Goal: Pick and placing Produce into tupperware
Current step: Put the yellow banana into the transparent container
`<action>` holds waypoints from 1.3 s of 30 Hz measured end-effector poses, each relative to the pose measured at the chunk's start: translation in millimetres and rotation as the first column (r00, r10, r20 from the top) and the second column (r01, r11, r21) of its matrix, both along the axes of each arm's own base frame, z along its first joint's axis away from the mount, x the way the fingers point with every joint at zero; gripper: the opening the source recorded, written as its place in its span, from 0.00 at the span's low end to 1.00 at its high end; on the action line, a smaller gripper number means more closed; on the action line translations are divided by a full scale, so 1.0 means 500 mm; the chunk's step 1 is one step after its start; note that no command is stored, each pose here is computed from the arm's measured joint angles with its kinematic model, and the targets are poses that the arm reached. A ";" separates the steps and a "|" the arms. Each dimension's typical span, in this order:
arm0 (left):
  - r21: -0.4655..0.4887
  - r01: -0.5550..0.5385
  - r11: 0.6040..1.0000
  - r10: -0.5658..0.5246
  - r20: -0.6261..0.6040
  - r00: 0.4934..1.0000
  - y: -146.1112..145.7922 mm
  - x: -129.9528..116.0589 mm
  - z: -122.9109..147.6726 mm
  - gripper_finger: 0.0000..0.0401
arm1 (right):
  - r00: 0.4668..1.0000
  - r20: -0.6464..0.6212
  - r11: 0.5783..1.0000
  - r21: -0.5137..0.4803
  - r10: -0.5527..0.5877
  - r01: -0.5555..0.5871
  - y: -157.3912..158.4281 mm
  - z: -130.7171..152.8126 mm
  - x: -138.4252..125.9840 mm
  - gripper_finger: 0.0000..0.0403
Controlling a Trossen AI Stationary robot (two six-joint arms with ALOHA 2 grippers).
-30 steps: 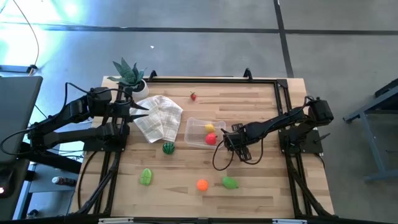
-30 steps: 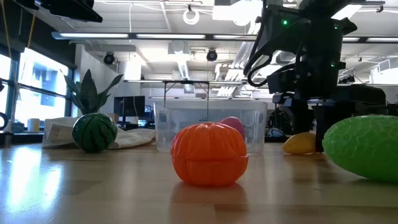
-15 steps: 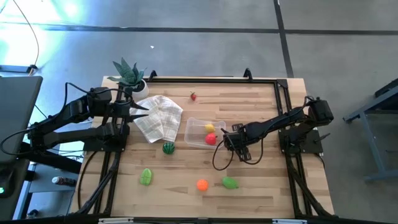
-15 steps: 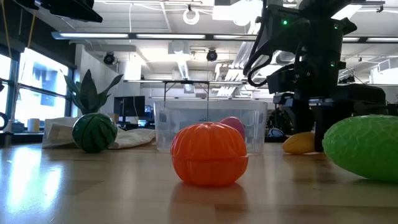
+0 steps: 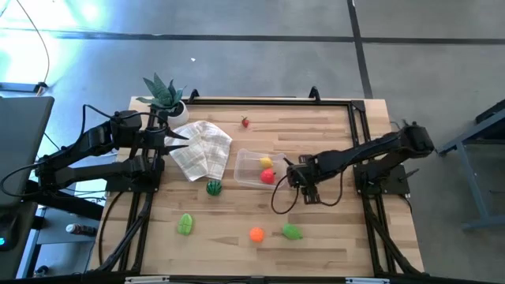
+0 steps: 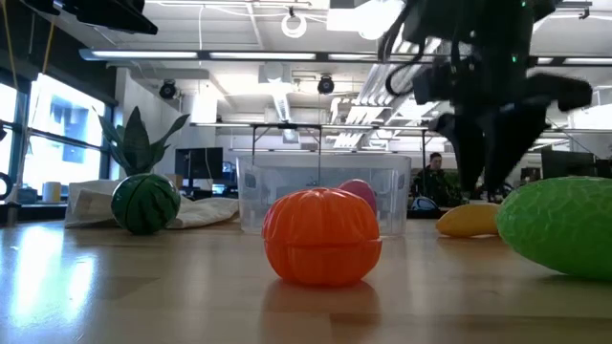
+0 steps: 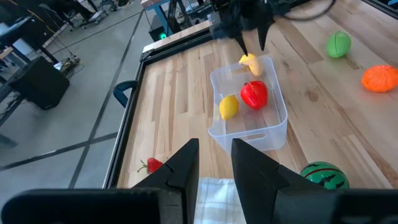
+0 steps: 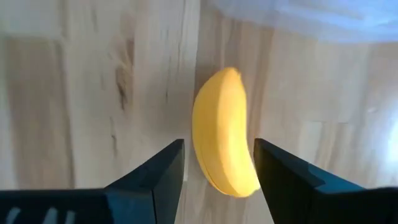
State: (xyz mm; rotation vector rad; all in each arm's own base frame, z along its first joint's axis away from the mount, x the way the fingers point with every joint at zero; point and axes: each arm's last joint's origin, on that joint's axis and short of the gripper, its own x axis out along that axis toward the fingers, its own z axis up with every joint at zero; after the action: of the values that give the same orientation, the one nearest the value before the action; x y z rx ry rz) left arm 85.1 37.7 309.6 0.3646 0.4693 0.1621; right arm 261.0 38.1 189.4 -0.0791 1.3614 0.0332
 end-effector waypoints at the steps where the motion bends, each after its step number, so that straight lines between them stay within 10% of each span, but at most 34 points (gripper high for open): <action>1: 0.000 0.000 1.000 0.000 0.000 1.000 0.000 0.000 0.000 0.21 | 1.000 0.012 1.000 0.002 -0.003 0.003 -0.001 0.009 -0.004 0.45; 39: 0.000 0.000 1.000 0.000 0.000 1.000 0.000 0.000 0.000 0.21 | 0.996 -0.084 1.000 0.007 0.021 -0.021 -0.018 -0.069 0.015 0.45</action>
State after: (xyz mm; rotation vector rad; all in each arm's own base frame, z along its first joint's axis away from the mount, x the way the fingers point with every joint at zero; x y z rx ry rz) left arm 85.2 37.7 309.6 0.3645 0.4692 0.1621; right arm 268.3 29.2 155.1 -0.0874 1.4446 0.0588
